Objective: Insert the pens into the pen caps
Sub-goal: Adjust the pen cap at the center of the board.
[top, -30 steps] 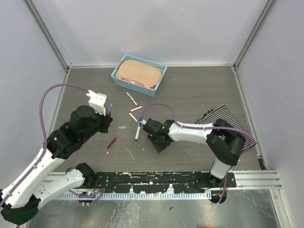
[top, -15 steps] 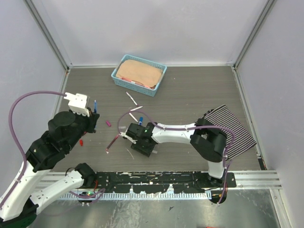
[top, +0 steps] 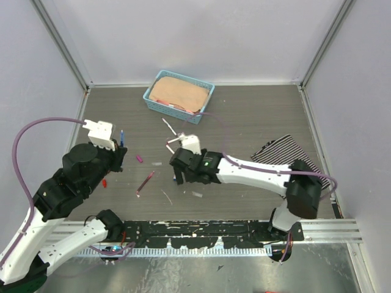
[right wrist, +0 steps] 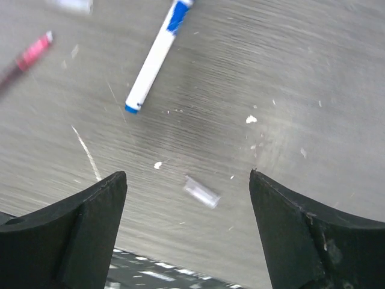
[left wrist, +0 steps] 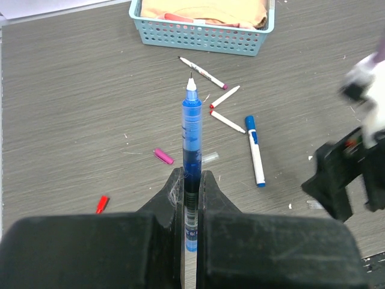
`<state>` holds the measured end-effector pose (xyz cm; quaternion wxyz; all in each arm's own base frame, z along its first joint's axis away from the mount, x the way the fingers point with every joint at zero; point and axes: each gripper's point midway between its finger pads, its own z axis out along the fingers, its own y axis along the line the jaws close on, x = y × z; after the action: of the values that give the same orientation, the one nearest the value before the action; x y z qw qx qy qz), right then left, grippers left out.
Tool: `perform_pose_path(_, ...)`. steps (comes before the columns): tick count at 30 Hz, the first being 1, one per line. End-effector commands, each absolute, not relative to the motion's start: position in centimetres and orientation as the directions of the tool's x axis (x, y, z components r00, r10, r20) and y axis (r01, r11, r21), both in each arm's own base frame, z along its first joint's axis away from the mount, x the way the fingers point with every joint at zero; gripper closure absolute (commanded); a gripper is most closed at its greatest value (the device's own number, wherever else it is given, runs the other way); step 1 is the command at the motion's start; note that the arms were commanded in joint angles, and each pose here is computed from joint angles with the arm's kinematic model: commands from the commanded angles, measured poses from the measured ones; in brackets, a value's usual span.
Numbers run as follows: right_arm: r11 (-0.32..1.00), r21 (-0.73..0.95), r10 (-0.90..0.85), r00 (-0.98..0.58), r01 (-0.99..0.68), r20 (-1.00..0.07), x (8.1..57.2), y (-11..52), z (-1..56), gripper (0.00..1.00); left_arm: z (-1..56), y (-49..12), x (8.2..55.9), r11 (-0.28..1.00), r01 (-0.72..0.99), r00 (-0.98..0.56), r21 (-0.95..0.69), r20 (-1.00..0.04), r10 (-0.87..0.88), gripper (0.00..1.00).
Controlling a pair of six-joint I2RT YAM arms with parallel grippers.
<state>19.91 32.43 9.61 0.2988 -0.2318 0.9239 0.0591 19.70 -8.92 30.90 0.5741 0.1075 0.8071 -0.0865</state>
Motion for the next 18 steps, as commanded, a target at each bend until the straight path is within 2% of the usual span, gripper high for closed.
perform_pose_path(1, 0.957, 0.217, 0.286, -0.763, 0.194, -0.579, 19.9, 28.9, 11.4, 0.13, 31.1, -9.6, 20.2, 0.957, 0.29, -0.304, -0.021, -0.95, 0.071, 0.97)
perform_pose_path(6, 0.892, 0.266, 0.451, -0.755, 0.365, -0.475, 17.2, 28.4, 8.8, 0.13, 30.8, -10.4, 20.3, 0.95, 0.311, -0.315, -0.033, -0.947, 0.07, 0.97)
perform_pose_path(11, 0.907, 0.173, 0.42, -0.79, 0.385, -0.447, 16.4, 28.7, 7.4, 0.12, 30.4, -10.8, 20.3, 0.945, 0.324, -0.325, -0.043, -0.943, 0.068, 0.97)
perform_pose_path(18, 0.92, 0.146, 0.391, -0.835, 0.363, -0.388, 15.3, 29.9, 4.7, 0.13, 30.3, -11.2, 20.4, 0.942, 0.33, -0.332, -0.055, -0.941, 0.061, 0.97)
